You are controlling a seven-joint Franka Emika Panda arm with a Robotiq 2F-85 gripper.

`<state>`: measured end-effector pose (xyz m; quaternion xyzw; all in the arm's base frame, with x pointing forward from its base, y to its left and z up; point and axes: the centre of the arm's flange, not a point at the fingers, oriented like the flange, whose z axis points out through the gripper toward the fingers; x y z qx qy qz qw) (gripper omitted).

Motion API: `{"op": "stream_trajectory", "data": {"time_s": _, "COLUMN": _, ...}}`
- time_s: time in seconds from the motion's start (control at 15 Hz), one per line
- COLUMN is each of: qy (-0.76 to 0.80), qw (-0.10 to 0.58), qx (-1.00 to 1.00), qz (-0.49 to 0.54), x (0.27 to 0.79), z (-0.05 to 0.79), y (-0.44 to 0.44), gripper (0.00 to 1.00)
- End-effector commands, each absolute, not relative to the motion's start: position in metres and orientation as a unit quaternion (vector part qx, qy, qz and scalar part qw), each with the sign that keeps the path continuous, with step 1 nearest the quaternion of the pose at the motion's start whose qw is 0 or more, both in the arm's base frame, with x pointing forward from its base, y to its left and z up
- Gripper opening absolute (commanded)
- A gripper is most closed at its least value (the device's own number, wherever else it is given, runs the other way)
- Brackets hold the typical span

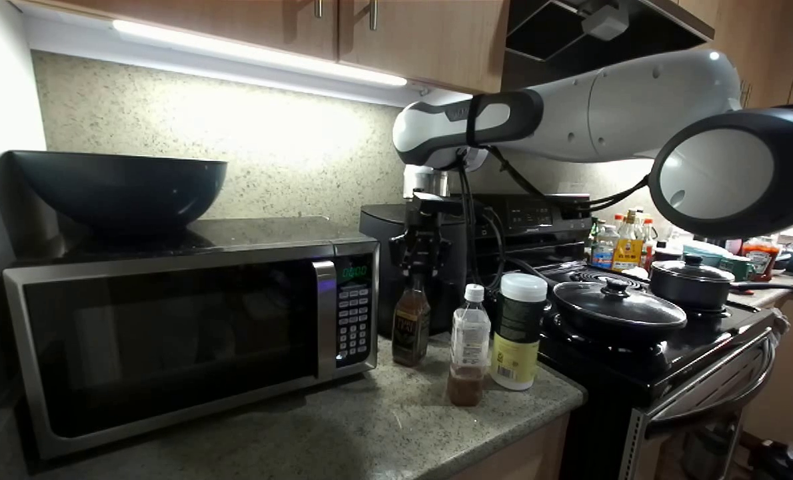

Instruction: Move the oil bottle to the back, the plastic bottle to the right and then bring the oil bottle back

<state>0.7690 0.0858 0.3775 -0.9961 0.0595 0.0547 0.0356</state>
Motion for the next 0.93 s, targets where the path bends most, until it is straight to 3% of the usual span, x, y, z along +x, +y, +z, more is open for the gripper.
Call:
{"op": "stream_trajectory", "data": {"time_s": 0.0, "qy": 0.041, "qw": 0.037, "qx": -0.996, "qz": 0.066, "x": 0.76, "z": 0.386, "y": 0.087, "gripper": 0.16}}
{"op": "stream_trajectory", "data": {"time_s": 0.87, "qy": 0.063, "qw": 0.034, "qx": -0.996, "qz": 0.046, "x": 0.73, "z": 0.416, "y": 0.087, "gripper": 0.16}}
